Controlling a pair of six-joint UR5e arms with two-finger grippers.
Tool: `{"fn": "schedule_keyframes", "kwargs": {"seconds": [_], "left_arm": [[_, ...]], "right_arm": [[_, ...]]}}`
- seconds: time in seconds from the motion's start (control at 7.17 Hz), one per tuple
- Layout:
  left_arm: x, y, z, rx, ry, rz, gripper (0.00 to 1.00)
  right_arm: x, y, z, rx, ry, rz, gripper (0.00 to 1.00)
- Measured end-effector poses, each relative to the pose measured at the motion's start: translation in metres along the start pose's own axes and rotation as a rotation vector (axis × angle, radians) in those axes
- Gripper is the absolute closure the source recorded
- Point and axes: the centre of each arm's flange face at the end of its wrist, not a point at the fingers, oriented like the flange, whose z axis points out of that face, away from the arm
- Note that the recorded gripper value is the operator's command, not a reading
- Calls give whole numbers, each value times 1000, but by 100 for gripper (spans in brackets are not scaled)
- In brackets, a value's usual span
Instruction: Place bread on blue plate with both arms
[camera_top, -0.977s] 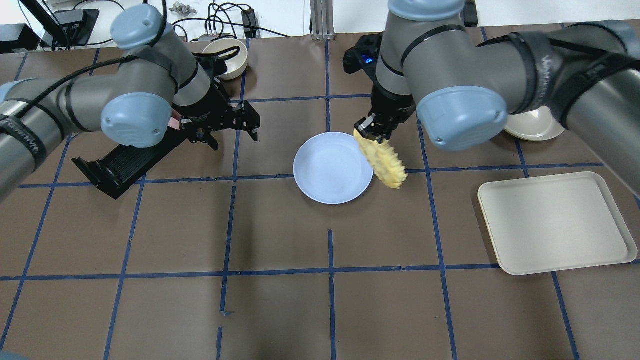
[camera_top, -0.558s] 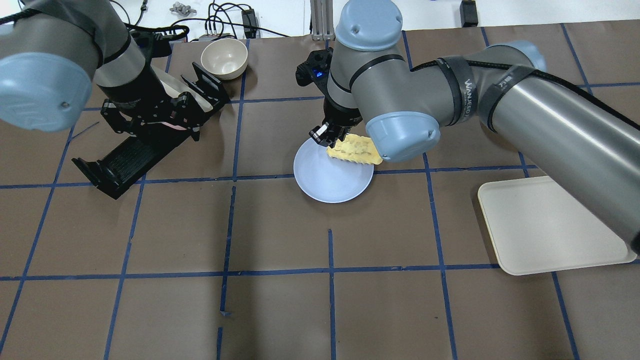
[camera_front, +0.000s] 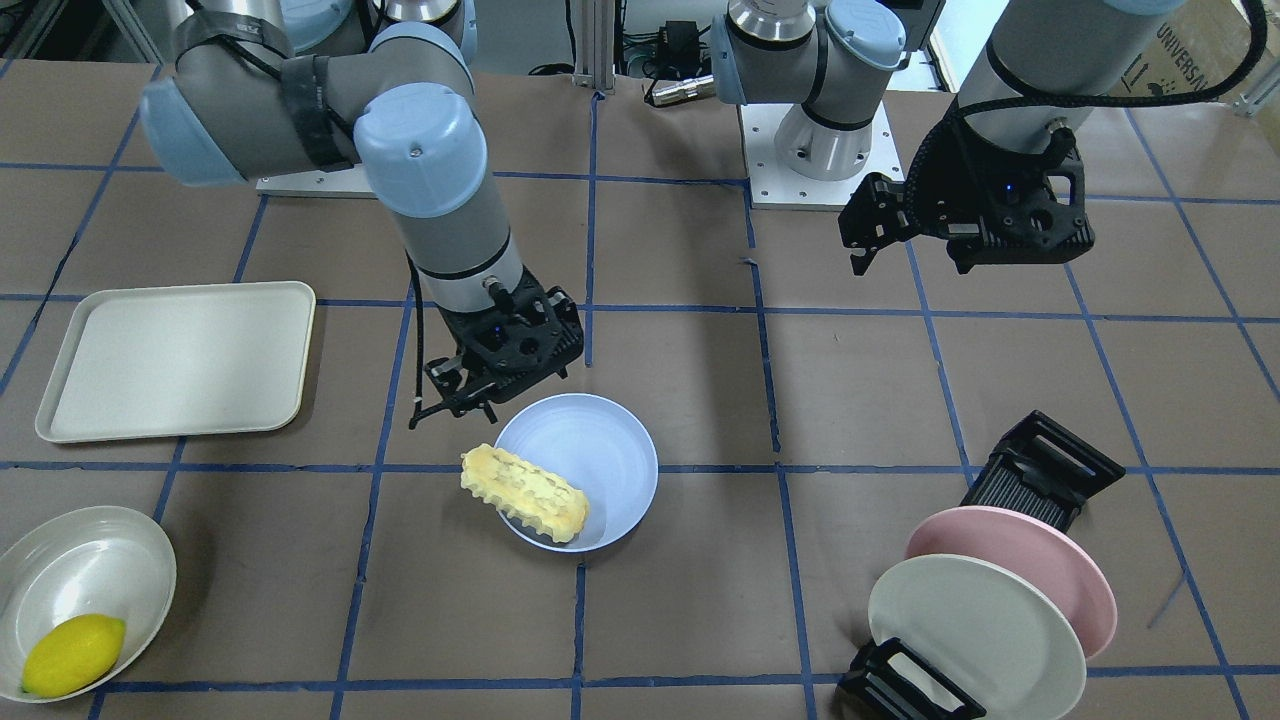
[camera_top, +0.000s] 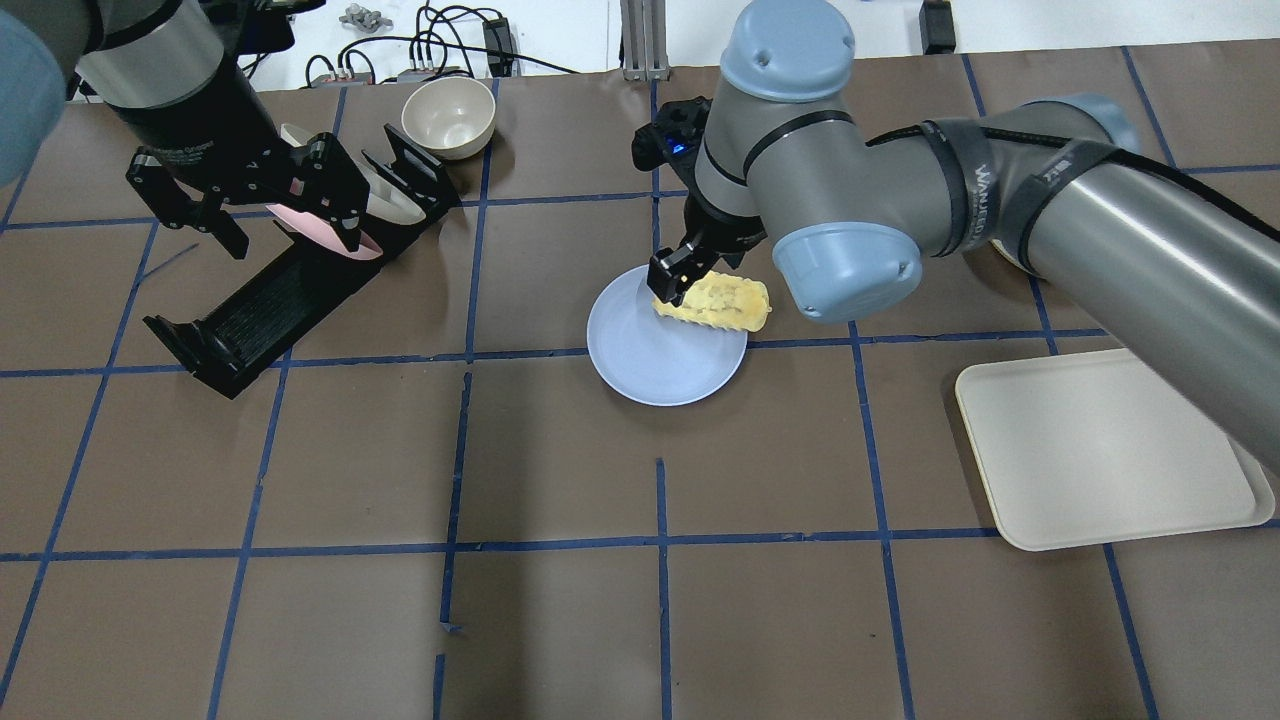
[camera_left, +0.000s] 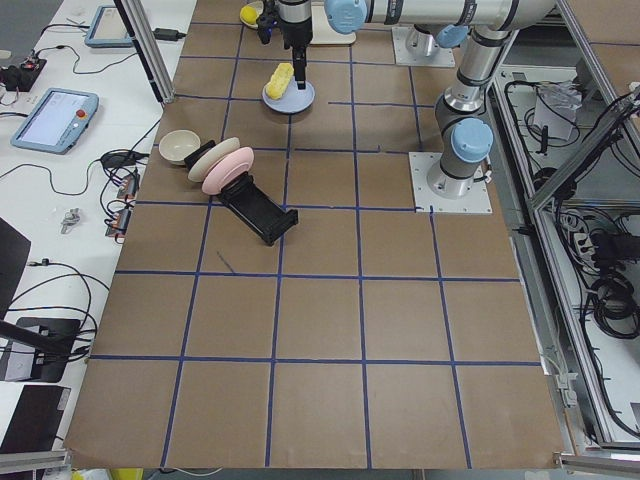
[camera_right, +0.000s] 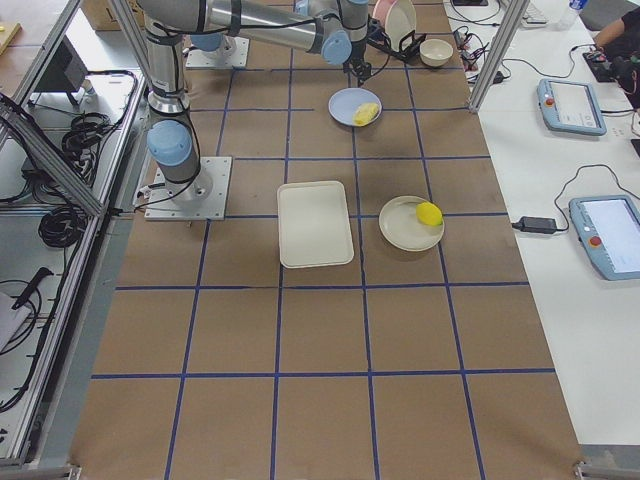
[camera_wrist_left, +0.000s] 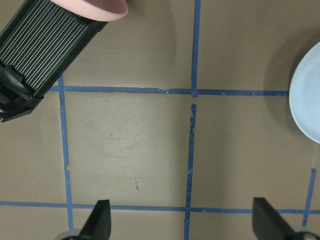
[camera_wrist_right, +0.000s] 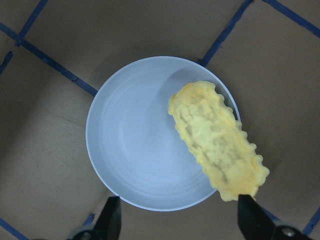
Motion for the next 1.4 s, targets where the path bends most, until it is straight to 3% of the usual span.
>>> {"fn": "schedule_keyframes", "kwargs": {"seconds": [0.28, 0.56, 0.98, 1.4], "left_arm": [[3, -13, 9, -19, 49, -4, 0], [4, -15, 11, -23, 43, -1, 0], [1, -15, 10, -22, 16, 1, 0], [1, -15, 6, -15, 13, 0, 0]], "right_arm": [[46, 21, -46, -47, -2, 106, 0], [79, 37, -85, -104, -14, 183, 0], [88, 61, -120, -140, 86, 204, 0], [81, 64, -134, -134, 101, 199, 0]]}}
